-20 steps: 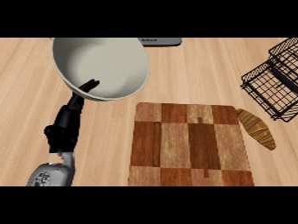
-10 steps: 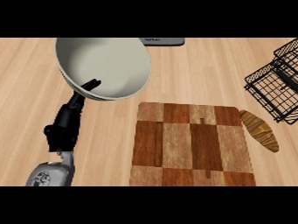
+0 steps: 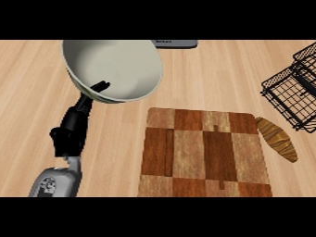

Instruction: Pick the cupcake from the cutting board and place it in the tiered basket

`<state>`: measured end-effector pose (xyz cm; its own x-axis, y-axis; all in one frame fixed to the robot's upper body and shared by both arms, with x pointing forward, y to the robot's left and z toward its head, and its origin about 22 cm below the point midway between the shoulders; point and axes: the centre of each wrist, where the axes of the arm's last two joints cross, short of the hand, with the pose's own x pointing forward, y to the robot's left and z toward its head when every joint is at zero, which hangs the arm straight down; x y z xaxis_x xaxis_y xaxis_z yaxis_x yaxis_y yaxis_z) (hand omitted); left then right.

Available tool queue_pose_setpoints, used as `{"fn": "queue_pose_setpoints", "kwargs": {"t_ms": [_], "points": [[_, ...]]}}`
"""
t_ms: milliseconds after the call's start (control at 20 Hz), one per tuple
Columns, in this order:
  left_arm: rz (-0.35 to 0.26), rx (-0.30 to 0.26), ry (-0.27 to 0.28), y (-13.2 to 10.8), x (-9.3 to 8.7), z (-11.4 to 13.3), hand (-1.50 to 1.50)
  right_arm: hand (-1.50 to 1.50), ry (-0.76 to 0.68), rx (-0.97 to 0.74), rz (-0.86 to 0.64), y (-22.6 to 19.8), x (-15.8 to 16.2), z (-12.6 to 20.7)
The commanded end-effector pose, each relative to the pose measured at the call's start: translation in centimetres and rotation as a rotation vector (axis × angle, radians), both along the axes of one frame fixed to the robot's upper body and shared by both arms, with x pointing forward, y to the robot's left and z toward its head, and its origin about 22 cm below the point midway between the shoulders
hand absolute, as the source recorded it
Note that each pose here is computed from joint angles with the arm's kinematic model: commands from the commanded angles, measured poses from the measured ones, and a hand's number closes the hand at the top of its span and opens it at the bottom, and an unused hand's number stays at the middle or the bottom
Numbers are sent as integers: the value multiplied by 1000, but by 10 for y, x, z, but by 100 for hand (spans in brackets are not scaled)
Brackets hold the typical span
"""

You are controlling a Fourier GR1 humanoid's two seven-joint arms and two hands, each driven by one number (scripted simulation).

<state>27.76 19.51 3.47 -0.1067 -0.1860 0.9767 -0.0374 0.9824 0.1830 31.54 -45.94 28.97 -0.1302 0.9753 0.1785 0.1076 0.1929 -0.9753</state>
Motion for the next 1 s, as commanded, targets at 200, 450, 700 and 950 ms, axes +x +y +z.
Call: {"fn": "queue_pose_setpoints", "kwargs": {"t_ms": [200,450,700,950], "points": [[-11,13,9,7,-3,-10,0,-150,115,272,-87,-4,37,-31],[13,-1,6,0,-4,-7,0,-150,176,344,-43,-7,52,-70],[-3,-14,17,2,-7,-6,0,-150,72,573,-56,-47,34,-33],[4,6,-22,4,7,4,0,-150,-31,719,-210,-85,7,-11]]}}
